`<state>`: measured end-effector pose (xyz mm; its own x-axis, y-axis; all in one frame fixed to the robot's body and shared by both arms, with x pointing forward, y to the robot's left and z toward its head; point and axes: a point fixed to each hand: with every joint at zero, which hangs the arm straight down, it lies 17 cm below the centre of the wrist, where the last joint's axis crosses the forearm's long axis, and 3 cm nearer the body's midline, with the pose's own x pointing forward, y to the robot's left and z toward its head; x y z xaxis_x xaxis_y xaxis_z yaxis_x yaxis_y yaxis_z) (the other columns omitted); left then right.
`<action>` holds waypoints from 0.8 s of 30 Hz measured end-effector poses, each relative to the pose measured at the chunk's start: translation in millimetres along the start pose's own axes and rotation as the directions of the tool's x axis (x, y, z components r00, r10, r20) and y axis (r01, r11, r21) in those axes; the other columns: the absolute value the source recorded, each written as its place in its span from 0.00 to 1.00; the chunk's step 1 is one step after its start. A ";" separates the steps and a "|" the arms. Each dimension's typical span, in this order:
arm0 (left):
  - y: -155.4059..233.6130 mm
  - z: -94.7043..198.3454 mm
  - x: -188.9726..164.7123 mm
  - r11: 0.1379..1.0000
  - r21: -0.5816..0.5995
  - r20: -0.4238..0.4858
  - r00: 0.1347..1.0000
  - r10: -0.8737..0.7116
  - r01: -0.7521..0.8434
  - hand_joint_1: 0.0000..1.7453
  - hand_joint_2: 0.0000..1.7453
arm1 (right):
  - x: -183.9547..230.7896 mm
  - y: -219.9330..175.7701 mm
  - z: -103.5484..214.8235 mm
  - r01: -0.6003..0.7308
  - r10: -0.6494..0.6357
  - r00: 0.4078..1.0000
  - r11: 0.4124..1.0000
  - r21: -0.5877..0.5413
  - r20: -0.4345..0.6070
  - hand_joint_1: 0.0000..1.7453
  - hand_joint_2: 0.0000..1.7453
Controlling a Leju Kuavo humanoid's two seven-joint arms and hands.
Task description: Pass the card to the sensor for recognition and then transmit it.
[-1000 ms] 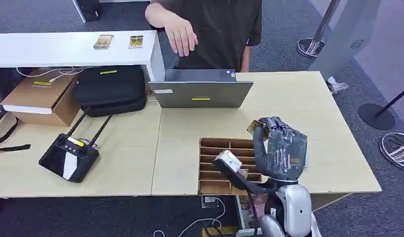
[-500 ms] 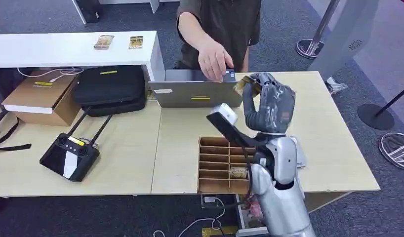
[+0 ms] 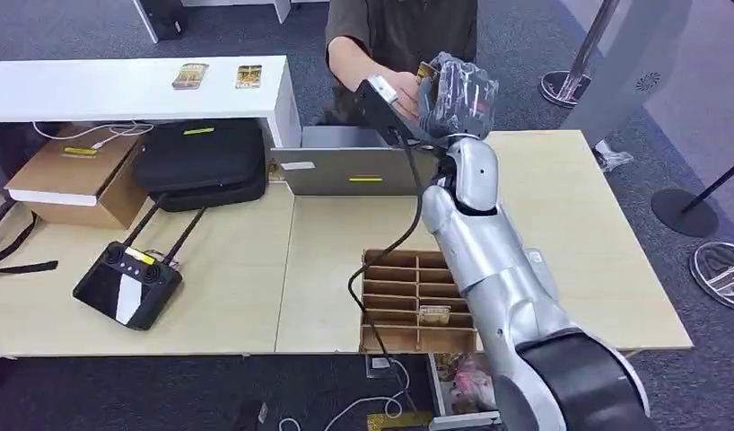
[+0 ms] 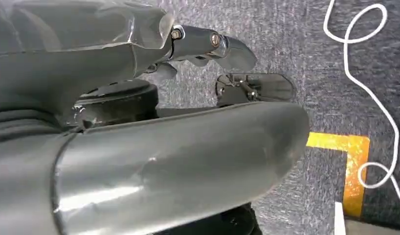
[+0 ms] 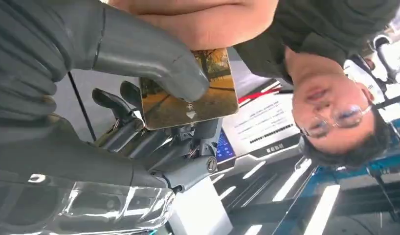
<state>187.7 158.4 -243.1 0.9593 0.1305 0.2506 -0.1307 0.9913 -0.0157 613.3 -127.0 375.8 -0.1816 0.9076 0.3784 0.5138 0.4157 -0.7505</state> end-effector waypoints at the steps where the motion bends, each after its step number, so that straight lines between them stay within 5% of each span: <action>1: -0.3 0.1 0.0 1.000 0.003 0.001 1.000 -0.014 0.014 0.00 0.00 | -3.1 2.0 -0.2 -0.007 0.007 1.000 1.000 0.005 -0.007 1.00 1.00; 7: -9.8 2.5 -0.9 0.998 0.000 -0.004 0.998 -0.061 0.061 0.00 0.00 | -21.9 10.7 2.1 -0.031 0.032 0.999 0.999 0.022 -0.045 1.00 1.00; 8: -10.7 2.7 -1.0 0.998 -0.002 -0.004 0.998 -0.064 0.064 0.00 0.00 | -24.6 11.8 2.5 -0.034 0.036 0.998 0.999 0.025 -0.048 0.12 1.00; 9: -11.0 2.8 -1.0 0.998 -0.002 -0.005 0.998 -0.065 0.065 0.00 0.00 | -27.0 13.1 3.1 -0.037 0.038 0.998 0.999 0.029 -0.051 0.00 1.00; 24: -6.0 2.2 1.2 0.998 0.029 -0.004 0.998 -0.058 0.058 0.00 0.00 | -44.9 33.6 24.3 0.081 -0.077 0.996 0.992 0.100 -0.042 0.00 1.00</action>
<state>189.1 152.5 -240.6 0.9663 0.0728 0.2468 -0.0820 0.9963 0.0273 618.4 -152.4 320.4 -0.1855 0.8696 0.4576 0.4110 0.4917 -0.7677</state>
